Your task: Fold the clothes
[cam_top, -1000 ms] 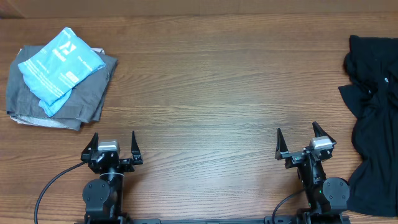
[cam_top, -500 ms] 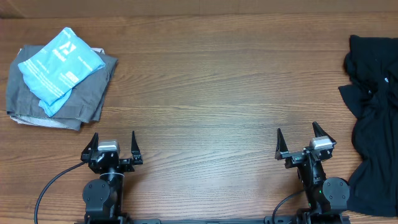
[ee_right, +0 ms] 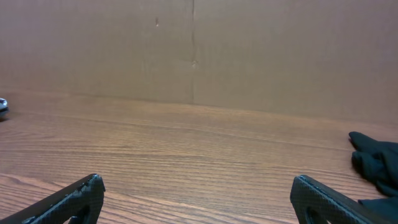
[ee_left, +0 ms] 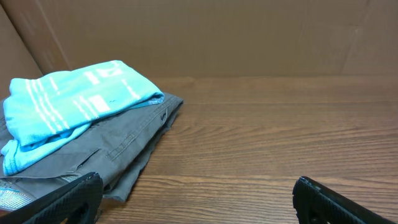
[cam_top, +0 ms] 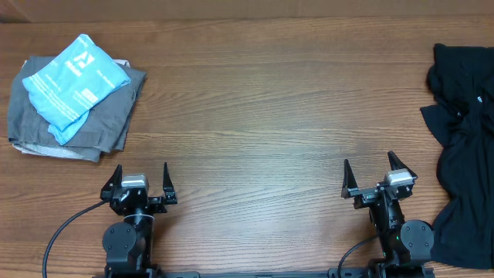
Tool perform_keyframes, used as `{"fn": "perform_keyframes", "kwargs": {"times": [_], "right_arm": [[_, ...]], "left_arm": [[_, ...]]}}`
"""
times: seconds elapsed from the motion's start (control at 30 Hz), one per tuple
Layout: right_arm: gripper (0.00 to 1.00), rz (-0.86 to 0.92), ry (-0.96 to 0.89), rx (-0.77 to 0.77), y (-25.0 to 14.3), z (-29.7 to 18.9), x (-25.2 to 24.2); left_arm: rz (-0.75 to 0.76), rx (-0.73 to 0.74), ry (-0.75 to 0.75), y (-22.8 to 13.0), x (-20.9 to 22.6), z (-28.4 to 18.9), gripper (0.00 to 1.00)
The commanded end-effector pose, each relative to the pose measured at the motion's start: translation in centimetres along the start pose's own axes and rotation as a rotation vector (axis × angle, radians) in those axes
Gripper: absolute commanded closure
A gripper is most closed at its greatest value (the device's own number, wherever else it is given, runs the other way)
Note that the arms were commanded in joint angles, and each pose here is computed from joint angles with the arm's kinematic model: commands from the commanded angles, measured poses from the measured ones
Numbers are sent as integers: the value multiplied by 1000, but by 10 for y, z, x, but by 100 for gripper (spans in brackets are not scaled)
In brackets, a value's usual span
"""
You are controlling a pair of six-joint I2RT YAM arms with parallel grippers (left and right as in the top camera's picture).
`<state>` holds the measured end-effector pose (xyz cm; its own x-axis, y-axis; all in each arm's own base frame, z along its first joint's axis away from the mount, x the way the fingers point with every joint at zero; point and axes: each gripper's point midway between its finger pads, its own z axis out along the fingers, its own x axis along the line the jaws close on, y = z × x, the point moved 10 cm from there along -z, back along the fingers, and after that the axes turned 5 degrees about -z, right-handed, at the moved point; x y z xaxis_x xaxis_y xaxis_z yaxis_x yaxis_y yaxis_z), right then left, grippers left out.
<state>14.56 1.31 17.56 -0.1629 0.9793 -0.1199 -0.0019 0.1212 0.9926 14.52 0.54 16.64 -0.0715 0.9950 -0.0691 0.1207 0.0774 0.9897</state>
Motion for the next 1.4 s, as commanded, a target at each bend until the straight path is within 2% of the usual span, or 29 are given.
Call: {"fn": "perform_keyframes", "kwargs": {"times": [0.0, 1.37], "right_arm": [[0, -4, -15, -2, -2, 0, -1], [0, -4, -15, -2, -2, 0, -1]], "left_arm": [[19, -5, 9, -2, 1, 0, 0], [20, 22, 10, -5, 1, 2, 0]]}}
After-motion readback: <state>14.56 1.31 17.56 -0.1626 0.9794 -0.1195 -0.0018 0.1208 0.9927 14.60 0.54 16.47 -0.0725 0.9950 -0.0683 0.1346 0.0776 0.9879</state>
